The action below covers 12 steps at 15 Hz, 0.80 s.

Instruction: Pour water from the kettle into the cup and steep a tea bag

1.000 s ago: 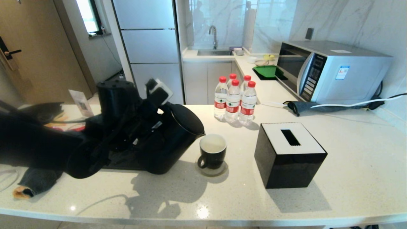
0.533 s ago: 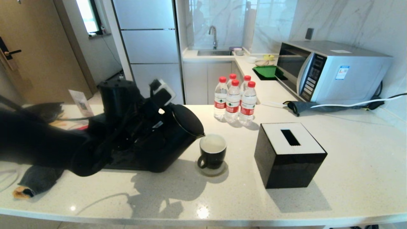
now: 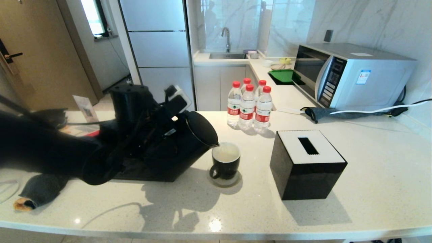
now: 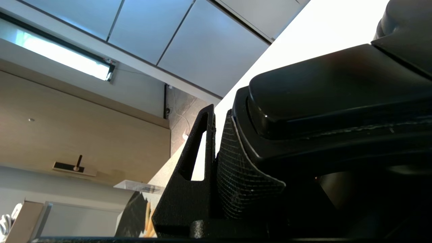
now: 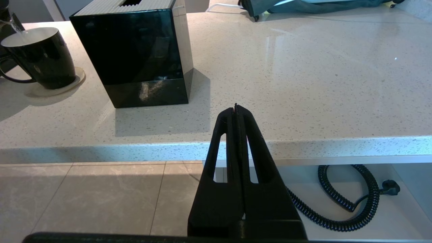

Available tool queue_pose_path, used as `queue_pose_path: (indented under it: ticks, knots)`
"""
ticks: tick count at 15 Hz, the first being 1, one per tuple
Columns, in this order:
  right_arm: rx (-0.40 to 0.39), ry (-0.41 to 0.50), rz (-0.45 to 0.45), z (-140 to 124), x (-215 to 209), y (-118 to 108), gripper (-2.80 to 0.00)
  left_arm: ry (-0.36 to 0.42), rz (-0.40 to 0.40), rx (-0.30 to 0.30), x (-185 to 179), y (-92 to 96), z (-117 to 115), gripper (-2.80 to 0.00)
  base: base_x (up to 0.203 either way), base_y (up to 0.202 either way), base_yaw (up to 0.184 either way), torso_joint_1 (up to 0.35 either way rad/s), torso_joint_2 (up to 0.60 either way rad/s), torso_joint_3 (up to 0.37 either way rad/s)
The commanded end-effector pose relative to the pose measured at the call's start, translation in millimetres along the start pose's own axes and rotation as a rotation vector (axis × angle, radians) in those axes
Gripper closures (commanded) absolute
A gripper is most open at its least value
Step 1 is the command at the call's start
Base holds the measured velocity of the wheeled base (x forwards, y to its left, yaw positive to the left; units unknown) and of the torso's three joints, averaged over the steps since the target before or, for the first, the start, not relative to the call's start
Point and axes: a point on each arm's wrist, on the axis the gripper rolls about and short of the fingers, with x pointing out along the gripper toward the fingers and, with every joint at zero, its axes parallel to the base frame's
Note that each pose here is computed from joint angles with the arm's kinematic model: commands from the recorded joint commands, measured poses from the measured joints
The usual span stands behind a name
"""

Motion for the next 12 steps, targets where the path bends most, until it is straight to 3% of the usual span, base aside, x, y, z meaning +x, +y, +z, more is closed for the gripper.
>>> queue_pose_path:
  ticks: [1,12]
  knots:
    - [0.000,0.000,0.000,-0.1,0.0,0.0,0.00,-0.003,0.004,0.003,1.8,-0.8,1.4,0.00,0.000,0.000,0.000,0.000,0.00,0.000]
    - [0.001,-0.001,0.000,0.1,0.0,0.0,0.00,-0.029,0.020,0.004,0.5,3.4,9.3,0.00,0.000,0.000,0.000,0.000,0.00,0.000]
